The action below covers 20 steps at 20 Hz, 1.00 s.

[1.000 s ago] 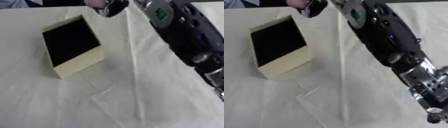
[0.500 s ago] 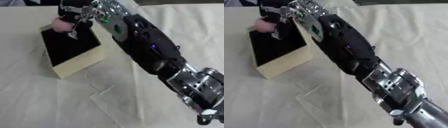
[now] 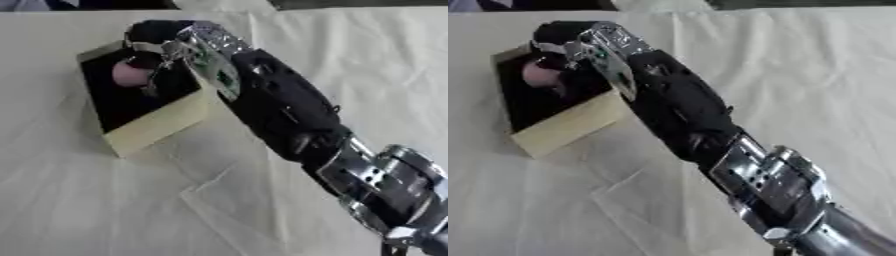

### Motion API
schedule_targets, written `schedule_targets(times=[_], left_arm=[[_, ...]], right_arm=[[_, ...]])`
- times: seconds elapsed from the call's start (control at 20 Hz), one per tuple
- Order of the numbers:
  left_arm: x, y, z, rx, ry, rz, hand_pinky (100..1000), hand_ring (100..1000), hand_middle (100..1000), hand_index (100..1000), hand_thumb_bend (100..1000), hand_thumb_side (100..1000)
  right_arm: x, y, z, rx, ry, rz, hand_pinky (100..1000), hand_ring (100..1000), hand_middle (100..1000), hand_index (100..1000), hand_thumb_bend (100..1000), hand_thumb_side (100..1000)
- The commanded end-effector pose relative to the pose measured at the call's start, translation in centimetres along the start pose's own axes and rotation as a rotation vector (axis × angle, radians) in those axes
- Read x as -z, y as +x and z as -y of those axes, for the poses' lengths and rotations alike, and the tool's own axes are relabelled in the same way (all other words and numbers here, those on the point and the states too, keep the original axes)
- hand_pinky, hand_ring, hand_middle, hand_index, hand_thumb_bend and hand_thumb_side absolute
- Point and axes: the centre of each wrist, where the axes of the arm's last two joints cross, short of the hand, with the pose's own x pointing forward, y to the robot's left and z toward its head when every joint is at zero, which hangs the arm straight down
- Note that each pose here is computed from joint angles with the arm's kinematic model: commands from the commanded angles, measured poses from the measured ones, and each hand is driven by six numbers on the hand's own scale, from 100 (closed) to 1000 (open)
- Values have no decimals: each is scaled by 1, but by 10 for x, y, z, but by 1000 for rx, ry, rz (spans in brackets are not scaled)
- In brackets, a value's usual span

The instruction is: Pick up objects on the table and place them in the box.

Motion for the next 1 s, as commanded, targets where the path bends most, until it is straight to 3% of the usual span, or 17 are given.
schedule_targets(times=[0.05,0.15,0.35,0.5,1.0], left_arm=[[4,6,0,-2,-9,26,666,634,697,805,100,694],[4,6,0,-2,-10,25,666,634,697,805,100,694],[3,6,0,-2,-11,21,666,634,697,805,100,694],[3,6,0,-1,-12,18,666,633,698,806,100,694],[2,5,0,2,-16,12,666,632,698,805,100,690]], right_arm=[[0,1,9,-34,-9,10,714,605,541,666,100,100],[-1,1,11,-50,-13,8,741,669,607,728,100,133],[-2,5,18,-98,-33,1,818,798,772,873,100,455],[-3,7,23,-130,-52,-5,844,833,797,906,100,575],[-9,9,34,-156,-109,-25,843,827,787,894,100,554]])
